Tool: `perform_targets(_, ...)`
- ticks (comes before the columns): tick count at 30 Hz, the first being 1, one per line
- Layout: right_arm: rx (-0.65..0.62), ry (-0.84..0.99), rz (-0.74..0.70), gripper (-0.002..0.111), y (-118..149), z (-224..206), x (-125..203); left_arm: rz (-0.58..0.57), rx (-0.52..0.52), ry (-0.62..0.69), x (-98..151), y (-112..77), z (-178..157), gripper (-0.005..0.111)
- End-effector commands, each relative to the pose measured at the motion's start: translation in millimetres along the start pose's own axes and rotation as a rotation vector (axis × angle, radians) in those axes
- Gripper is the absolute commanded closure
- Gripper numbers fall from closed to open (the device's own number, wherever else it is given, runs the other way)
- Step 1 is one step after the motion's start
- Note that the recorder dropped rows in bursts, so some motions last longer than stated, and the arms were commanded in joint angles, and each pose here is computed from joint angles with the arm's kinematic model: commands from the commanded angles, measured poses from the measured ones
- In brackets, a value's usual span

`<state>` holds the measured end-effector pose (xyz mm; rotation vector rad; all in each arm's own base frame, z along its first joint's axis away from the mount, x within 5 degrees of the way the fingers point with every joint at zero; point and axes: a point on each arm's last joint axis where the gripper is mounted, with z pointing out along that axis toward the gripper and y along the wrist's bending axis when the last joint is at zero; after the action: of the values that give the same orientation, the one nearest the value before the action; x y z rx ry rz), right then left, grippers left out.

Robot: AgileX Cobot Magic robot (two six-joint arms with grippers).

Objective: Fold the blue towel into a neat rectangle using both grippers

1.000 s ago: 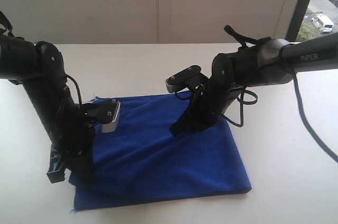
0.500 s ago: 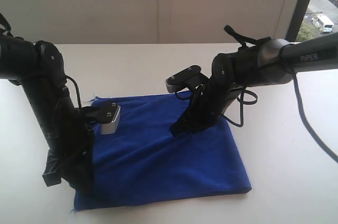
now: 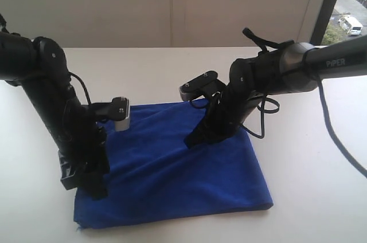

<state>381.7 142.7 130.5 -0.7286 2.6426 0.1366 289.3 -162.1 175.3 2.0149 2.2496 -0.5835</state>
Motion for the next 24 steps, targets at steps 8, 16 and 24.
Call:
perform_targets(8,-0.020,-0.106,-0.149,0.108,33.9,-73.8,-17.8,-0.027,-0.481,-0.180,-22.4,25.8,-46.5,0.073)
perform_targets(16,-0.120,-0.116,-0.381,0.108,127.4,-59.9,-16.6,-0.349,-0.532,-0.244,-2.8,62.0,-40.6,0.048)
perform_targets(24,-0.142,-0.092,-0.391,0.108,153.2,-19.1,-7.9,-0.388,-0.461,-0.208,0.5,92.8,-26.3,0.048)
